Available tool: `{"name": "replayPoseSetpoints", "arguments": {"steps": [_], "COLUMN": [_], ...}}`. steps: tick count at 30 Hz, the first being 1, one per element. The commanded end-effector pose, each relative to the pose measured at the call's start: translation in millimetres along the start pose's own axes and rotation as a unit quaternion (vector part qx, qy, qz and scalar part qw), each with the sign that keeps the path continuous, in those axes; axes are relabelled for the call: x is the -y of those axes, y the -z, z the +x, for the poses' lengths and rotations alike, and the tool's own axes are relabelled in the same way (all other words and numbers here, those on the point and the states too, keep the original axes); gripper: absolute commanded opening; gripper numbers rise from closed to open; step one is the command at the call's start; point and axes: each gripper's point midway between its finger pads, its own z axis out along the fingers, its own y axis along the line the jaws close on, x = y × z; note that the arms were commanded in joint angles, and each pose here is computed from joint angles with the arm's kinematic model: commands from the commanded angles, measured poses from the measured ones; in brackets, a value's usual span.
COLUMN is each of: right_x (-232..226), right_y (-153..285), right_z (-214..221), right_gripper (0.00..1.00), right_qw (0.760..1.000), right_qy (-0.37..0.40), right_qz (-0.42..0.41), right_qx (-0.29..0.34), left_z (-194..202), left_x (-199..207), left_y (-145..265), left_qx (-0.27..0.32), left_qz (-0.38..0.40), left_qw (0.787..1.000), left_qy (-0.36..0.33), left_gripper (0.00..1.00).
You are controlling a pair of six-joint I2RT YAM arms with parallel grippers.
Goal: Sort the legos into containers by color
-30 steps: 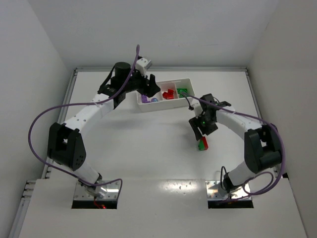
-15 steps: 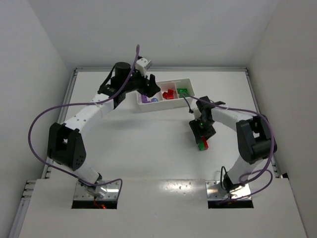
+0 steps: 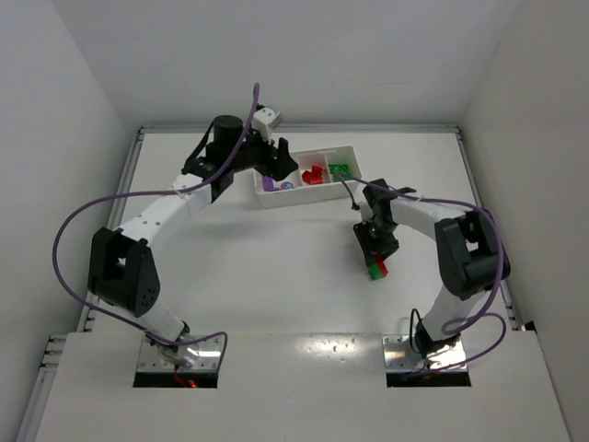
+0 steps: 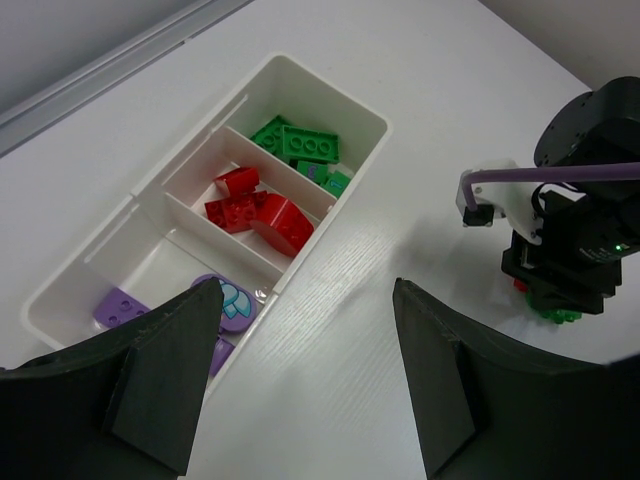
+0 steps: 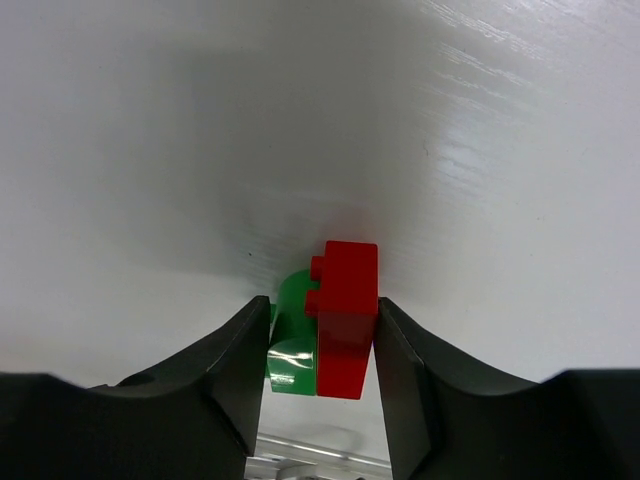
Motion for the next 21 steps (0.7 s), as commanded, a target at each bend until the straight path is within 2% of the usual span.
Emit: {"name": "replayPoseSetpoints", "arguments": {"steps": [1,11,16,21], "right_x": [2,-6,-3,0], "right_y": [2,-2,0,0], "right_z": [-15,-29,-33,-31], "right_gripper": [0.46,0.53,0.53,0.48], "right_qw": [1.0,1.0,0.999,0.999], "right_qy": [-0.012,-0.017,-0.025,-0.03], "right_qz": [0.003,-0.021,-0.02,-0.009], "right_qx": [0.017,0.014,0.019,0.019], "left_z": [2,2,2,2], "left_x": [0,0,-1,-1], "left_y": [-1,-1,-1,-1], "left_qx": [-0.001,-0.001,-0.001,-0.001], "left_qz": [0.002,0.002,0.002,0.002], "left_qw": [1.0,1.0,1.0,1.0], "left_qy": [0.005,0.005,0.0,0.0], "left_gripper": [0.75,0.75,0.75,0.75]}}
